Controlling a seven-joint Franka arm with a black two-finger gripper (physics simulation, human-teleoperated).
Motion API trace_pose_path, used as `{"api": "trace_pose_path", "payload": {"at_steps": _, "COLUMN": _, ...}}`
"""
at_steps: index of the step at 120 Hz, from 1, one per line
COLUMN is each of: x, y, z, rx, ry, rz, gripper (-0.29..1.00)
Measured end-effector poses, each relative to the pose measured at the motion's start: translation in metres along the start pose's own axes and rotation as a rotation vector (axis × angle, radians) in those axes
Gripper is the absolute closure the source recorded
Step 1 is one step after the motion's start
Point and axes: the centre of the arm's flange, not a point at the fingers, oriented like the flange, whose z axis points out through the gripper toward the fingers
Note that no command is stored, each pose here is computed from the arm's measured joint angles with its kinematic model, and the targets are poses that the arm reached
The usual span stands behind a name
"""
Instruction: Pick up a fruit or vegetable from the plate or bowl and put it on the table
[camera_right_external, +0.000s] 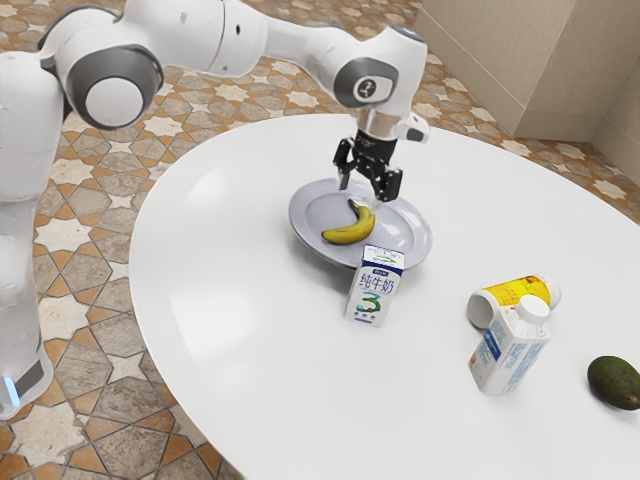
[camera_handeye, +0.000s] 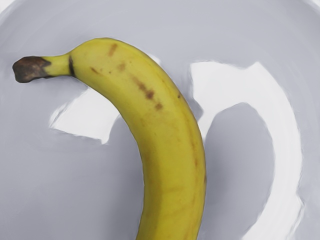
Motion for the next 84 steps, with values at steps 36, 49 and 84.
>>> {"api": "trace_pose_path", "payload": {"at_steps": 36, "x": 0.008, "y": 0.006, "z": 0.024, "rx": -0.018, "ry": -0.026, "rz": -0.025, "gripper": 0.0}}
{"api": "trace_pose_path", "payload": {"at_steps": 49, "x": 0.012, "y": 0.007, "z": 0.037, "rx": -0.017, "ry": -0.043, "rz": -0.032, "gripper": 0.0}}
{"api": "trace_pose_path", "payload": {"at_steps": 84, "x": 0.011, "y": 0.018, "z": 0.043, "rx": -0.021, "ry": -0.049, "rz": -0.025, "gripper": 0.0}}
